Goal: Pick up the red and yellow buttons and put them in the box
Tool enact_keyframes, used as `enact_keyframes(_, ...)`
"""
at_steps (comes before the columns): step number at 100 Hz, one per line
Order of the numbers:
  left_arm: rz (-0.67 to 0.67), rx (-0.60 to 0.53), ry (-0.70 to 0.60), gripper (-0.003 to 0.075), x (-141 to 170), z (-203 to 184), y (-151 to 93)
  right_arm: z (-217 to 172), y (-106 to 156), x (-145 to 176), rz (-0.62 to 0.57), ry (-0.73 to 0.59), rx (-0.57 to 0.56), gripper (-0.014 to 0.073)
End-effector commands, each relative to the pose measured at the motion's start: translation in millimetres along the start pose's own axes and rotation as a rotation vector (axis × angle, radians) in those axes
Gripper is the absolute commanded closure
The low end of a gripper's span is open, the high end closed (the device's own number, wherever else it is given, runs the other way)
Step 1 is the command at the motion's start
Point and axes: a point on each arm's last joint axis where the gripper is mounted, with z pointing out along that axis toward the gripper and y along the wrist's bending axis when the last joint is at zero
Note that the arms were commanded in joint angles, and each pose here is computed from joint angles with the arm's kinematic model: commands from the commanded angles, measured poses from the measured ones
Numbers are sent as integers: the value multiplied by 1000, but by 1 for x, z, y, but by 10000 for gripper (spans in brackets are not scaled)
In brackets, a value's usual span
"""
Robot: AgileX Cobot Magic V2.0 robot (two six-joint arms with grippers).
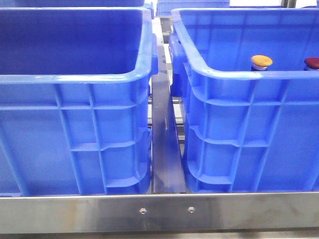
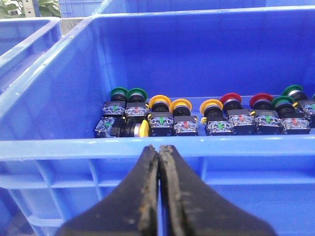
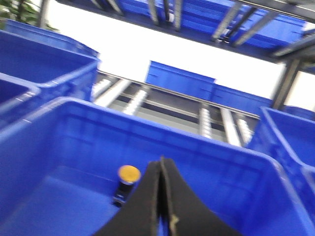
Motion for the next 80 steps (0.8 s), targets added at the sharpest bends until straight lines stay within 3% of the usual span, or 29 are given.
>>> enact_keyframes(1,-19,10,-65,739,7,0,0,1,-11,-1,26,-41,117,662)
enact_keyframes(9,-19,10,-65,739,7,0,0,1,-14,5,157,-114,161,662)
enact_keyframes(20,-19,10,-65,739,7,0,0,0,-10,8,286,-232,135,662)
enact_keyframes(33,-19,10,-65,739,7,0,0,1,-3,16,219,-191,79,662)
enact_keyframes(54,-19,10,-65,739,7,0,0,-3,1,38,185,-93,98,662)
enact_keyframes(73,-19,10,-65,739,7,0,0,-12,10,69,229,-86,91,662)
enact_keyframes(80,-19,10,-65,739,7,0,0,-15,11,74,208,-27,103,662)
